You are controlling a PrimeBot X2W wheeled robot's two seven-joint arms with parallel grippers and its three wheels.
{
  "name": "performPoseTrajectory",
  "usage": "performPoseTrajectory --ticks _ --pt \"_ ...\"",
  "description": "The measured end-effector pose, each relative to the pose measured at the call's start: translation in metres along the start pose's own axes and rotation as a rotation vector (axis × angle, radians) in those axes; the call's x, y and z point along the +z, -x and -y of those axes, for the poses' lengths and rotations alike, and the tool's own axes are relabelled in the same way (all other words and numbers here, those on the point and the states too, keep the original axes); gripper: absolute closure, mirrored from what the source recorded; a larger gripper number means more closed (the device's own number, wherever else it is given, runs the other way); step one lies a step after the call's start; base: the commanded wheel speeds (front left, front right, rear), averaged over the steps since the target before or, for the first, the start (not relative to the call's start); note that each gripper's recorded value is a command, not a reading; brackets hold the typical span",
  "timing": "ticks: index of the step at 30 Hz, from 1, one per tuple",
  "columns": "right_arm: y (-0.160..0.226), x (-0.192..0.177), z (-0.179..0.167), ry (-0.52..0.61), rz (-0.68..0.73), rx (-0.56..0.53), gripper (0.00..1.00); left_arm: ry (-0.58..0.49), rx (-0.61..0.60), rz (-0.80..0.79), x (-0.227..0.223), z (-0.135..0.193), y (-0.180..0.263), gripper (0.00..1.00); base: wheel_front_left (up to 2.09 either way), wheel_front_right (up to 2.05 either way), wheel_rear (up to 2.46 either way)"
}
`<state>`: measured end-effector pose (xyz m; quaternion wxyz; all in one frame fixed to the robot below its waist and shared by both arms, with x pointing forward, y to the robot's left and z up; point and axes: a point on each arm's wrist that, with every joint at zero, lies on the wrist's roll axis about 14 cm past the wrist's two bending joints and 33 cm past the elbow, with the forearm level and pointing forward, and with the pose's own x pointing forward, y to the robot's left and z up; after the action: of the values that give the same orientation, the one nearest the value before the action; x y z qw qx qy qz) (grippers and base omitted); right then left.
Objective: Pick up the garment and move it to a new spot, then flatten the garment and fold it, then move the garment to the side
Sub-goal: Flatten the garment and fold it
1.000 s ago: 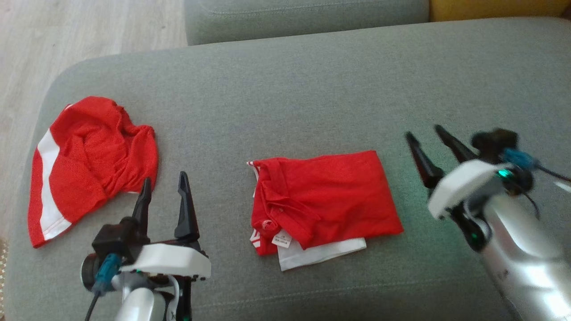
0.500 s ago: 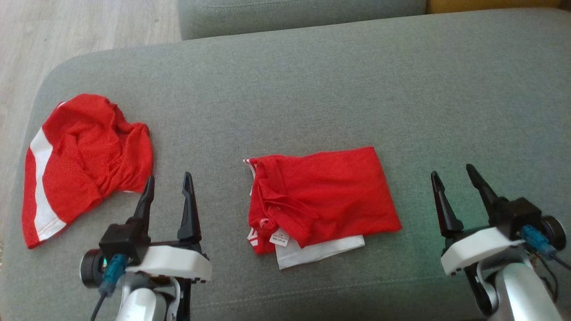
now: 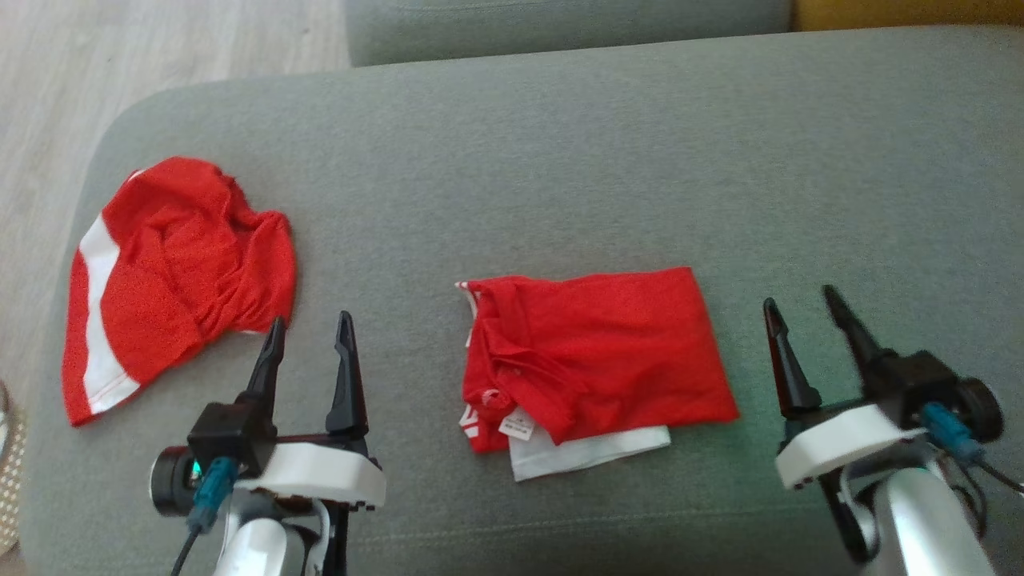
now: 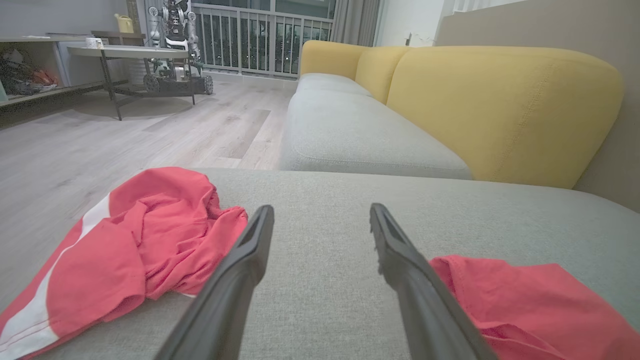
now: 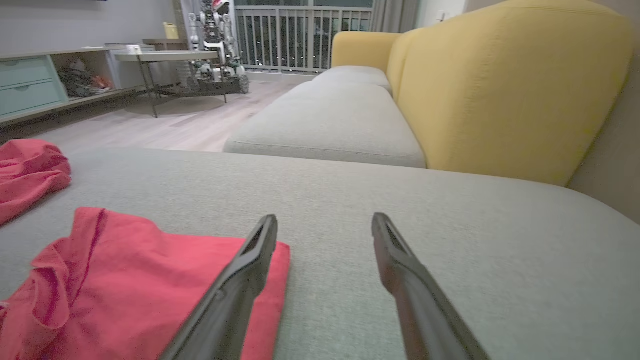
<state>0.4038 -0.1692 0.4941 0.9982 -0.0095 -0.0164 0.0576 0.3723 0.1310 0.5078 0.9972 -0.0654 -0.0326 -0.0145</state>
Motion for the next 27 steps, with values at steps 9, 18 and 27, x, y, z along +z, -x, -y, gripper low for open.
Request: performPoseTrajectory --ticks 9,18,27 --pt "-0.013 -0.023 -0.091 -0.037 -0.079 0.271 1.0 -0.003 0.084 -0.023 -0.006 -0.025 0.009 0.0 0.0 0.0 0.0" --pt "-0.012 -0.085 -0.155 -0.026 -0.303 0.475 1.0 -0.015 0.182 -0.034 -0.006 -0.054 0.022 0.0 0.0 0.0 0.0" --pt "0.007 -0.096 -0.216 -0.062 -0.349 0.673 1.0 -0.025 0.224 -0.037 -0.006 -0.065 0.026 0.0 0.0 0.0 0.0"
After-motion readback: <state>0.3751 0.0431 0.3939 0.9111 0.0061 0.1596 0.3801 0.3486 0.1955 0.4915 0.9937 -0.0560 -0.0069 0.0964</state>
